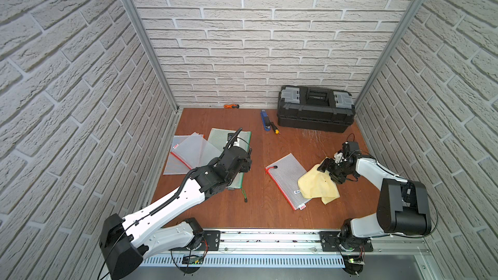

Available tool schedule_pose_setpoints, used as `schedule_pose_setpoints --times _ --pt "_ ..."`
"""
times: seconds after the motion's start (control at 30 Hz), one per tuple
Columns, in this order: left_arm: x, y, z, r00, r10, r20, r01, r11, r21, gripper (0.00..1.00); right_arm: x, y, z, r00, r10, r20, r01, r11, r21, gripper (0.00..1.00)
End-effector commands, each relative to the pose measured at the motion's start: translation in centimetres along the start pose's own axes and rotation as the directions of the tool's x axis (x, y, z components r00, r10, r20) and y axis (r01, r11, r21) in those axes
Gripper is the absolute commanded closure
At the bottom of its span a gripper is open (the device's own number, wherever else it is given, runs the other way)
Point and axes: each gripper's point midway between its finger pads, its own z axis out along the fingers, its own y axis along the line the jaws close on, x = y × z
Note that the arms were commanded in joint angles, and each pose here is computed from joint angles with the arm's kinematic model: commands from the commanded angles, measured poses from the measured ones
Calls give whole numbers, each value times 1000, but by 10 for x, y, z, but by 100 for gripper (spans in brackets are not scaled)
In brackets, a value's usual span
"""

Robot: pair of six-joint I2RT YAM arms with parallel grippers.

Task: Wipe the document bag
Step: Place the cleaning item at the center of the board, then reset both arms

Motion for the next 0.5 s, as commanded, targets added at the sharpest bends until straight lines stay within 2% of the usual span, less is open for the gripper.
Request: schedule_pose_setpoints --times 0.0,0.13,0.2,0.27,0.37,0.47 --pt "-5 42 -13 1000 17 20 -14 989 -150 26 -10 -6 -18 998 -9 59 5 997 71 1" --pt "-24 90 -41 995 34 95 -1 945 -328 2 -23 -16 -59 978 -40 205 4 985 171 0" --pt "-30 117 -50 991 41 130 17 911 -413 2 -31 -15 -84 954 -57 295 -1 981 193 0" --pt "-32 150 -59 987 34 157 53 856 -514 2 -42 -15 -109 916 -70 394 -18 976 216 0" --pt "-22 187 -59 990 78 116 12 783 -622 2 -59 -11 -142 813 -90 575 -33 979 200 0" --pt "-4 205 -44 989 135 64 -58 740 -670 2 -73 -1 -158 658 -124 743 33 990 136 0"
